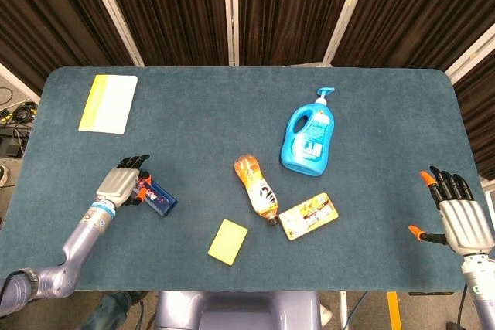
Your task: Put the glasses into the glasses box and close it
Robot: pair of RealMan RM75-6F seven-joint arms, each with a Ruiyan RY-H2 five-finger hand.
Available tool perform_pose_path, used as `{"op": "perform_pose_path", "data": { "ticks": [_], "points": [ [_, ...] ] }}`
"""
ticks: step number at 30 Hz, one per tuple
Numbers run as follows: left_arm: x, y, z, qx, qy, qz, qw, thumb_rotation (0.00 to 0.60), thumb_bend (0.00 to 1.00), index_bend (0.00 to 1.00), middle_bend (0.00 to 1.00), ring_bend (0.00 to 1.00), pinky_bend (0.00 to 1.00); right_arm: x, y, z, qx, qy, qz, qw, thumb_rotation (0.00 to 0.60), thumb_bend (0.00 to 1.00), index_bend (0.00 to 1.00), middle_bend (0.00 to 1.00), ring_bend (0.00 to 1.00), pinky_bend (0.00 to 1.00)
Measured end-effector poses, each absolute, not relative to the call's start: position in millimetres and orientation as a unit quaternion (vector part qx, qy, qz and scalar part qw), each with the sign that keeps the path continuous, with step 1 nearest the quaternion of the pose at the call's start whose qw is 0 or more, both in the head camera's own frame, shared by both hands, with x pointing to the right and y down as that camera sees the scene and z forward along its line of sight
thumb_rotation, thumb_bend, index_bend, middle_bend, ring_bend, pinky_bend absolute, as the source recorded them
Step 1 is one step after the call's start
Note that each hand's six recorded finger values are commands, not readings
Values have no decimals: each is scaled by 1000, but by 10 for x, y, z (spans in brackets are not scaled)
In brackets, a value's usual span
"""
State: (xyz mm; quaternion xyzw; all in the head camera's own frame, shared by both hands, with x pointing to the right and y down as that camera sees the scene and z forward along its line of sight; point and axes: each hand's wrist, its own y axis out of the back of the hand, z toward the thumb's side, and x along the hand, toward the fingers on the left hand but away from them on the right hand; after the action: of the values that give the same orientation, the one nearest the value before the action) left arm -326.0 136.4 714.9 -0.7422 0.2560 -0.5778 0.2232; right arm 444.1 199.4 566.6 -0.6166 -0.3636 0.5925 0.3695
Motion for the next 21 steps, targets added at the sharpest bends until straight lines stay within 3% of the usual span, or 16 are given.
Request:
{"op": "perform_pose_path", "data": {
  "ticks": [3,10,12,15,17,21],
  "points": [
    [-3232,1331,7127,-747,270,-566,224,600,554,6,0,0,0,4436,1996,5670,-617,-362,593,370,600,0,25,0,0,0],
    [-3198,1254,7096,-752,287,-546,232,600,548,0,0,0,0,4429,1995,5670,-617,-362,592,371,600,0,25,0,0,0],
    [-3201,1241,7080,-753,292,-542,232,600,503,0,0,0,0,4434,1996,5669,-616,-362,593,370,600,0,25,0,0,0],
    [-3209,1225,7028,-758,297,-531,234,600,299,0,0,0,0,4435,1998,5672,-616,-362,593,370,600,0,25,0,0,0],
    [-3219,1221,6982,-764,291,-524,239,600,108,0,0,0,0,4433,1999,5675,-617,-361,593,370,600,0,25,0,0,0],
    [-3300,1263,6917,-772,253,-524,256,600,4,0,0,0,0,4425,1997,5672,-617,-362,592,370,600,0,25,0,0,0]
  ]
}}
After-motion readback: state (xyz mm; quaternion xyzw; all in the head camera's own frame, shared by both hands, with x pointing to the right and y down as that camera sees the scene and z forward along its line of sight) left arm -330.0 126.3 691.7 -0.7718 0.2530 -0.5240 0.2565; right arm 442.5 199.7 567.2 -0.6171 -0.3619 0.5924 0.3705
